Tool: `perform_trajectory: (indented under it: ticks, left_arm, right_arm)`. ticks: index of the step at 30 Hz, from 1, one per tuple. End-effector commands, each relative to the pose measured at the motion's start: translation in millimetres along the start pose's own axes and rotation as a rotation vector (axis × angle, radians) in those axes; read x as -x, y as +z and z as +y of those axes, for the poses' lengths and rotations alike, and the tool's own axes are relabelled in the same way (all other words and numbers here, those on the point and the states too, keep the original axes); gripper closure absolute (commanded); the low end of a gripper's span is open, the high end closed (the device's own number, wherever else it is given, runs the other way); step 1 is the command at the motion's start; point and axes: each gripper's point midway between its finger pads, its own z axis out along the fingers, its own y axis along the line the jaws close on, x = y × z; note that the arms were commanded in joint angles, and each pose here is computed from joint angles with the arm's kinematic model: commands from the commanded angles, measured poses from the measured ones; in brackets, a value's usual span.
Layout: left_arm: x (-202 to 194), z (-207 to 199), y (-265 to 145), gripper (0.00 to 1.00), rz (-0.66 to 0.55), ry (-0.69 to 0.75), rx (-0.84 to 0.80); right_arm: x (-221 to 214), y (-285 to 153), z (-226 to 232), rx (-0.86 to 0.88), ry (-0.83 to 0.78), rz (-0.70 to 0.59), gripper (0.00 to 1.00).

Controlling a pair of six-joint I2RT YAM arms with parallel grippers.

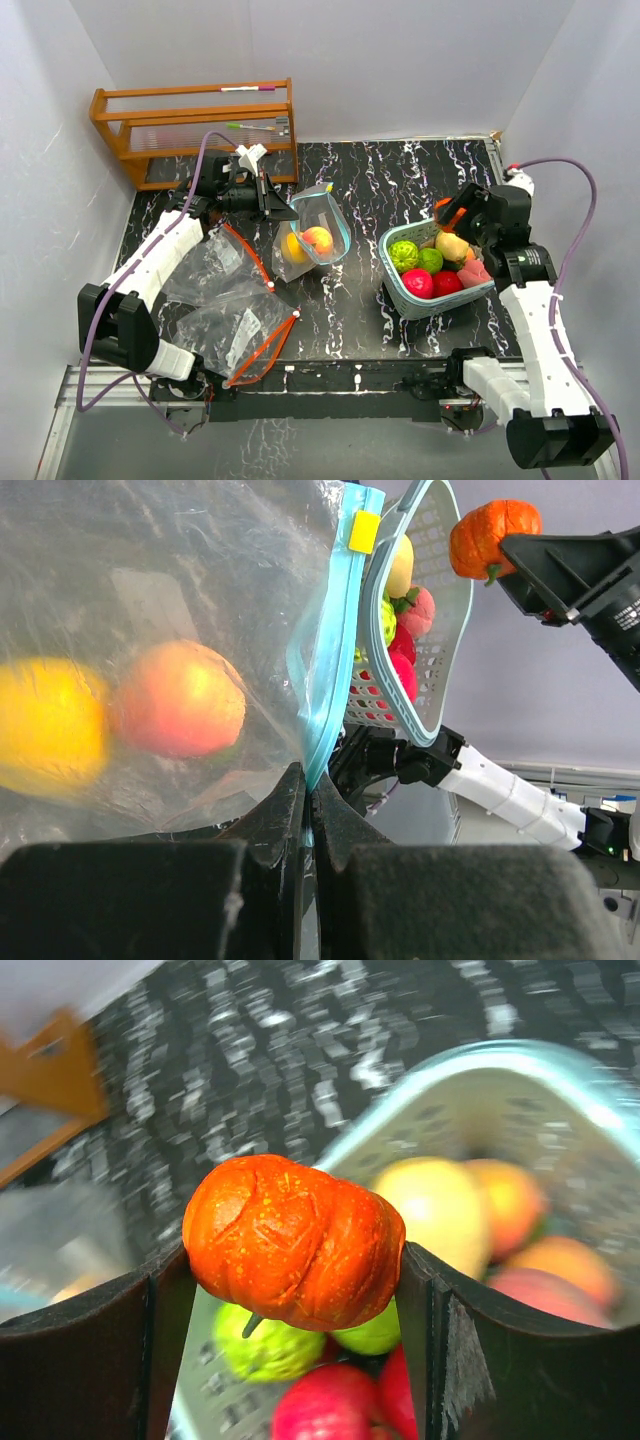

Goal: Place the food in the zip-top bag and seal the zipper
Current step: Pick up the fake fruit from the bin, then place the fake fruit in the zipper food storage bag.

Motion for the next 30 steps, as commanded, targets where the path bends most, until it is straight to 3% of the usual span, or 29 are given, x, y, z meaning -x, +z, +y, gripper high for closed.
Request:
perform_trajectory:
  ticks: [1,7,13,20,25,30]
  left_arm:
    - [6,-17,-9,1.00,-0.026,0.038,-0.033]
    - [4,-11,-7,1.00,-0.019,0.021,-0.023]
    - [8,-14,-8,1.00,-0.037,0.022,-0.023]
    - [10,-23,-13,1.00,-0.050,0.034,-0.032]
    - [9,-24,-15,1.00,-0.052,0.035,-0.031]
    - [8,-25,-16,1.00,-0.053,0.035,-0.033]
  right_arm:
    - [2,-30,100,0.540,-0.001,0.064,0.62]
    - [-13,-58,175,0.709,-0.076,0.052,0.62]
    - [-63,-74,254,0.829,-0.165,0.131,0.62]
    - [-83,-43,262,0.724,-0.161,0.116,0.56]
    - [-86,-32,277,0.745,-0.171,0.108,0.53]
    - [-107,-20,298,0.775,-0.210,0.186,0.42]
